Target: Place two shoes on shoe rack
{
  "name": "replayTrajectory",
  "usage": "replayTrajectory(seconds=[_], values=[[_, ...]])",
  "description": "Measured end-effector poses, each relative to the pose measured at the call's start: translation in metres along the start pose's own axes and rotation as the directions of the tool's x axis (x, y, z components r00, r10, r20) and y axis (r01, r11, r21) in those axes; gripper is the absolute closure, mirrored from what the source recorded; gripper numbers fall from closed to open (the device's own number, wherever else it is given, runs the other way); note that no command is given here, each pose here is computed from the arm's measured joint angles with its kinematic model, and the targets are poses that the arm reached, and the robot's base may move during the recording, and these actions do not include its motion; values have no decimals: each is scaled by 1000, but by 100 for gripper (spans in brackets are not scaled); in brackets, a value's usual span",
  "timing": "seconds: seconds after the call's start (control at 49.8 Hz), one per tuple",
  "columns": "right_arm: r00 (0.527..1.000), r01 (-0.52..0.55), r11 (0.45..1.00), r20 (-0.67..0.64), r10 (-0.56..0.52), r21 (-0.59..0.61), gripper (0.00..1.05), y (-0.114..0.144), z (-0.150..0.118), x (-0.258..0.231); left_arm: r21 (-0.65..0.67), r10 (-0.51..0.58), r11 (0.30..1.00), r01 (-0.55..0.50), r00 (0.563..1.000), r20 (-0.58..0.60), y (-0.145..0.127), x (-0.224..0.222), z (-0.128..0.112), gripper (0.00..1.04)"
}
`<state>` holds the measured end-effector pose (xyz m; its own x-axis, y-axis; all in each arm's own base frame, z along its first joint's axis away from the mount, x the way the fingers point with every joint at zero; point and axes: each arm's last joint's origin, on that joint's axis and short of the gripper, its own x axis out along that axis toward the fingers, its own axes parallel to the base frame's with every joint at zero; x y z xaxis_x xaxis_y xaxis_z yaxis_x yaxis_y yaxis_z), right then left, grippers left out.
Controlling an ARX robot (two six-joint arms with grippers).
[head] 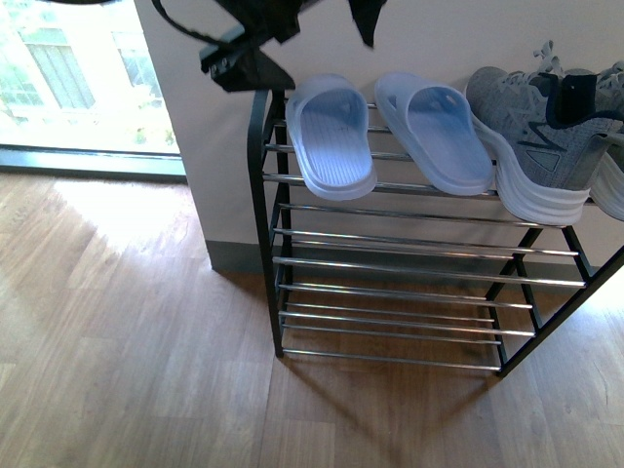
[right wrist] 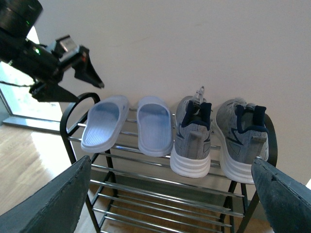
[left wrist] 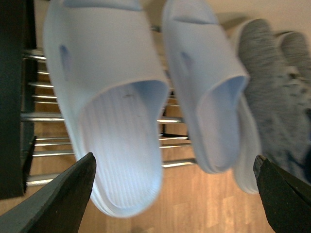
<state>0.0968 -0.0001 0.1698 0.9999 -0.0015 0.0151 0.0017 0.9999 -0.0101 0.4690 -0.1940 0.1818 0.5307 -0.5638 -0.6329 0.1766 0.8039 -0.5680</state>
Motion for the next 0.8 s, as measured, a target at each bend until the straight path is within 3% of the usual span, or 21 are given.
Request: replayTrajectory(seconds=[0.161,0.281,0.321,0.381,0.402,0.462,0.502,0.602,0.723,0.803], values=[[1000,0,1000,0,0,0,9,0,0,0,5,23,1000,-23,997,70,-15,-48,3,9],[1000,0,1000,0,0,0,9,0,0,0,35,98,994,-107,974,206,-13,-82,7,12],[1000,0,1000,0,0,0,9,0,0,0,106,163,968,-226,895,416,-8,-87,7,19],[1000,0,1000,0,0,0,9,0,0,0,138,210,913,-383,734,645,6,-98,-3,29],[1000,0,1000,0,0,0,9,0,0,0,135,224,883,-450,656,721,16,-106,-13,36],[1000,0,1000,0,0,0,9,0,0,0,151,190,856,-495,573,797,33,-125,-37,48],[1000,0,1000,0,0,0,9,0,0,0,162,170,843,-513,540,824,41,-139,-50,56],[1000,0,1000,0,0,0,9,0,0,0,167,166,825,-540,513,842,59,-168,-81,77],[1000,0,1000,0,0,0,9,0,0,0,187,172,815,-548,537,826,77,-188,-118,103],[1000,0,1000,0,0,0,9,0,0,0,188,177,812,-552,540,823,85,-201,-137,104]])
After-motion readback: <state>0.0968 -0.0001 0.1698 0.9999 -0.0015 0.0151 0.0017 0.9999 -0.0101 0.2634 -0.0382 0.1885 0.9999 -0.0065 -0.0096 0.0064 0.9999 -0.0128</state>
